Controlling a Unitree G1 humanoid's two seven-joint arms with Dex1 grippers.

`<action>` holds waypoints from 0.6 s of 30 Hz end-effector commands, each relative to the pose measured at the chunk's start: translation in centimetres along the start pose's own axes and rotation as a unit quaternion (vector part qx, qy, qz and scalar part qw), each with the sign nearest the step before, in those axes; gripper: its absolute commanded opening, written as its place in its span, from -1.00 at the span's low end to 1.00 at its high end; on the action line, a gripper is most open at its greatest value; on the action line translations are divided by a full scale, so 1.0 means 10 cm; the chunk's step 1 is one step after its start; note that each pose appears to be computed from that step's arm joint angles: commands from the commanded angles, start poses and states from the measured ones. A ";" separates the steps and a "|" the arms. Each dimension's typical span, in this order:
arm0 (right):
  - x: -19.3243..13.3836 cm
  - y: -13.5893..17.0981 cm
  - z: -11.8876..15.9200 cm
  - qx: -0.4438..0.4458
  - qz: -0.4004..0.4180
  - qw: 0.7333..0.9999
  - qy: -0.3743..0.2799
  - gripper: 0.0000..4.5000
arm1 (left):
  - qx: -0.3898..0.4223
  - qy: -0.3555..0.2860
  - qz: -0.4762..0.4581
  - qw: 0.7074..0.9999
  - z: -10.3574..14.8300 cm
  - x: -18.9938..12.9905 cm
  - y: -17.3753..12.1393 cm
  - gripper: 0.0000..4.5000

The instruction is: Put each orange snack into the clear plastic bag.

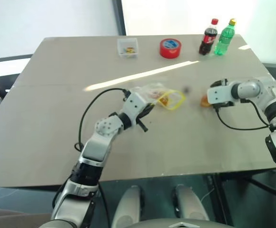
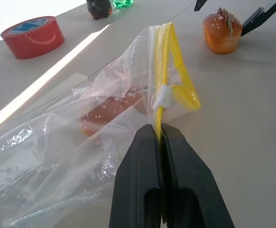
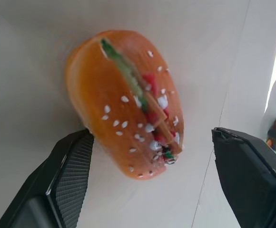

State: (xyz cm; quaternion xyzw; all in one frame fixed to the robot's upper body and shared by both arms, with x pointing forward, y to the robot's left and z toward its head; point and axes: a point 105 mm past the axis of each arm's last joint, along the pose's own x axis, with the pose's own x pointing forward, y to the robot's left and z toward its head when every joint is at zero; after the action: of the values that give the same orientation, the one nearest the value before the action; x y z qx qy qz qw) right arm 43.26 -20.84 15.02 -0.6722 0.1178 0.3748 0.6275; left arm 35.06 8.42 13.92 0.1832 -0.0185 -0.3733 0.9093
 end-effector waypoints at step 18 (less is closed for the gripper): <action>-0.10 -0.15 0.58 0.195 0.089 0.959 -0.185 -0.99 | 0.012 -0.025 0.014 1.000 0.14 -0.03 0.04 -1.00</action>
State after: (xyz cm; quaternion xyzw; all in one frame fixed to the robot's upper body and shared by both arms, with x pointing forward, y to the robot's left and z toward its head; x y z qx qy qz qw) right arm 41.88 -16.39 15.62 -0.4734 0.1557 0.4953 0.7116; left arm 35.13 8.68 13.84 0.1838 -0.0177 -0.3644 0.9127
